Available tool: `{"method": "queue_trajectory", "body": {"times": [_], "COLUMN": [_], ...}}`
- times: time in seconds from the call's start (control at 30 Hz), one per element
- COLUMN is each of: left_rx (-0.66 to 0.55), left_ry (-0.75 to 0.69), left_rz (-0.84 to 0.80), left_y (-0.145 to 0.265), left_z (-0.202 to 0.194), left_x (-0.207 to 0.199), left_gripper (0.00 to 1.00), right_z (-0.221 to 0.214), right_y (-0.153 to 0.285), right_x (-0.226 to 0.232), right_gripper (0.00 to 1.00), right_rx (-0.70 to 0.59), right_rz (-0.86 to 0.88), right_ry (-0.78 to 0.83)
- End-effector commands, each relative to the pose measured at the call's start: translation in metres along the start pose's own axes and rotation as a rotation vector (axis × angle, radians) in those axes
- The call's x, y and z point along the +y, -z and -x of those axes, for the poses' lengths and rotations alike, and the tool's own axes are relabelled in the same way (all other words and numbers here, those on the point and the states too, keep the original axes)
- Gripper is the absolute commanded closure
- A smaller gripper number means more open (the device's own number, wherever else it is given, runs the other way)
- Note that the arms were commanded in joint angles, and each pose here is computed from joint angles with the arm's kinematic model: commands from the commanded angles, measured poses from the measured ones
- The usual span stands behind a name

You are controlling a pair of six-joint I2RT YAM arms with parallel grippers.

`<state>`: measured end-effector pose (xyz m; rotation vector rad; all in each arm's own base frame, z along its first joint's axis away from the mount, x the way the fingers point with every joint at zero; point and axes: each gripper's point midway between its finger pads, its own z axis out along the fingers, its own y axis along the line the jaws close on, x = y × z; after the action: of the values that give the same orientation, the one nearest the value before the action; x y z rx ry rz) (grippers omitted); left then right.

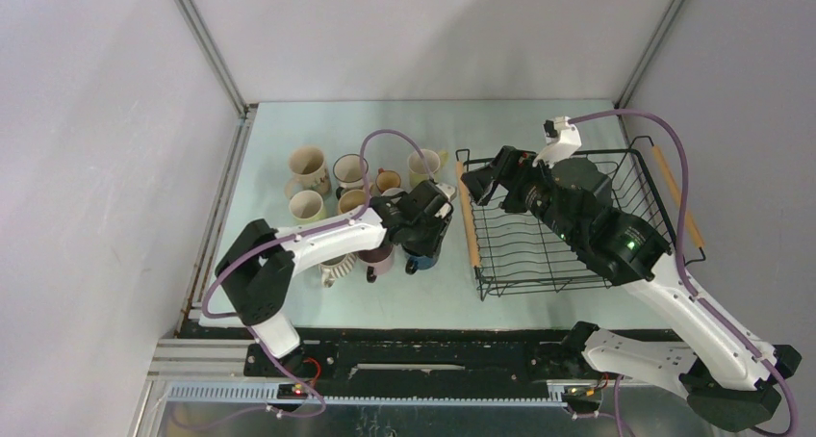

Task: Unload the cups from the dish rack
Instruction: Place the cup at the center of the board, then reset both arms

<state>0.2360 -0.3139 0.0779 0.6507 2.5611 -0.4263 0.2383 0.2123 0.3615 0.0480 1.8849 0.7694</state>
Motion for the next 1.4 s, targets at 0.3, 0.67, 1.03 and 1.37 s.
{"method": "queue_trajectory", "body": {"times": [0.3, 0.67, 1.03, 1.37], "left_rx": [-0.153, -0.293, -0.583, -0.792], "left_ry": [0.009, 0.024, 0.116, 0.182], "left_rz": [-0.044, -0.073, -0.167, -0.088], "left_y": [0.059, 0.127, 0.231, 0.296], "left_z": [0.037, 0.057, 0.092, 0.102], "left_x": [-0.011, -0.008, 0.000, 0.034], "left_gripper": [0.36, 0.00, 0.00, 0.00], "right_z": [0.007, 0.013, 0.017, 0.016], "right_y": [0.007, 0.012, 0.013, 0.012], "right_x": [0.006, 0.010, 0.016, 0.020], "right_gripper": [0.01, 0.00, 0.00, 0.00], "right_rx": [-0.024, -0.045, -0.060, -0.054], "right_rz": [0.028, 0.055, 0.081, 0.104], "right_ry": [-0.014, -0.008, 0.002, 0.012]}}
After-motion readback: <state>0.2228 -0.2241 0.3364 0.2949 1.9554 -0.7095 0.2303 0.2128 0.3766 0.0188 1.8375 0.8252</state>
